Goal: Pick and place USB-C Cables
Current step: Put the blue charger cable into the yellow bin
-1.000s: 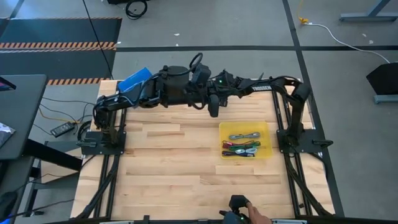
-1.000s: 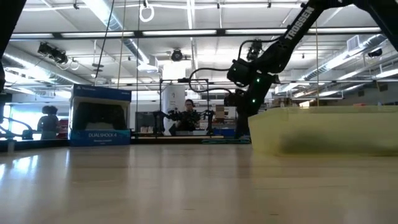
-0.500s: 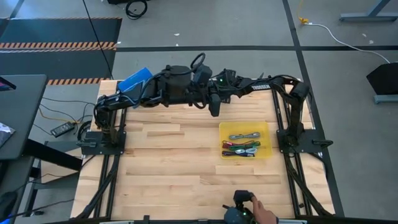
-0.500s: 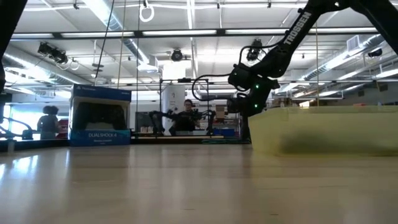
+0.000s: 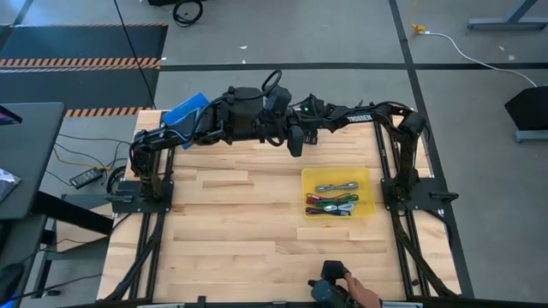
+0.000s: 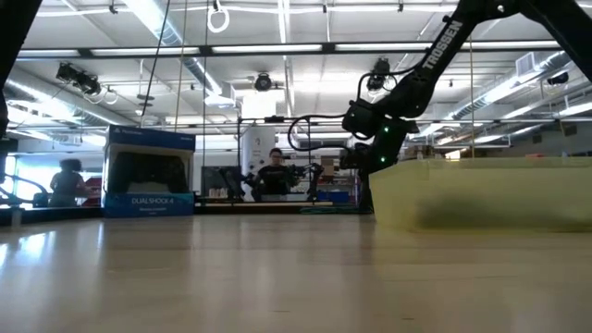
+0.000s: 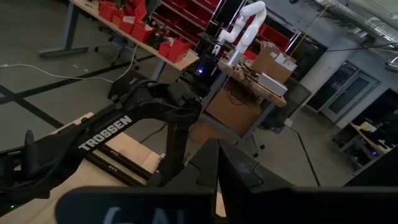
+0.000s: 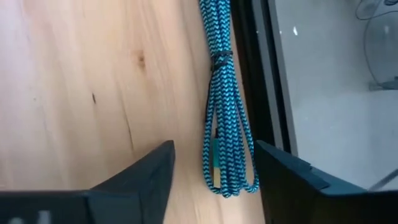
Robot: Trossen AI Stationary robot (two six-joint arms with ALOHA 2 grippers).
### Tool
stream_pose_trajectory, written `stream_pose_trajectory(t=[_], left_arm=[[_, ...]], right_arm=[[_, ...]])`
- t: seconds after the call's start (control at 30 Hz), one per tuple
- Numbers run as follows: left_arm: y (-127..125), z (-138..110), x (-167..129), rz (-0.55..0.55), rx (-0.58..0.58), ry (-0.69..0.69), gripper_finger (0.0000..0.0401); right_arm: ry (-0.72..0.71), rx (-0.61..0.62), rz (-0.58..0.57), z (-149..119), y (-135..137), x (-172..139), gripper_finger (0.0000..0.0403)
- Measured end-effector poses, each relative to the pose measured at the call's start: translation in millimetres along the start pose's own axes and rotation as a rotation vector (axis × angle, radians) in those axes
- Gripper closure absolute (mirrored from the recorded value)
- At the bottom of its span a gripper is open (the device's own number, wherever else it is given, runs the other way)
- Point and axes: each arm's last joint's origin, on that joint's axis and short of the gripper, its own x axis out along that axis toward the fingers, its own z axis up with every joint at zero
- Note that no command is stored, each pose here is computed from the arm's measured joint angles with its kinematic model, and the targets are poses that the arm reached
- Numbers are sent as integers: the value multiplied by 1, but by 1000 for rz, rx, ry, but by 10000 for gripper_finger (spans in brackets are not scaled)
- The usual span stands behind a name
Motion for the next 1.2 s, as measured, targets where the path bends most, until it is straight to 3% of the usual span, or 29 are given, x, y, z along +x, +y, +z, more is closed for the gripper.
stream_pose_trajectory(t=[0.37, 0.63, 0.9, 1.2], left_arm=[[0, 0, 0, 0, -1, 0, 388], [0, 0, 0, 0, -2, 0, 388], [0, 0, 0, -1, -5, -1, 388], [0, 0, 0, -1, 12, -1, 388]], right_arm=[[47, 35, 64, -14, -10, 1, 386], [137, 70, 136, -15, 0, -30, 391], [14, 136, 126, 0, -4, -121, 391], [-10, 331, 262, -25, 13, -224, 391]])
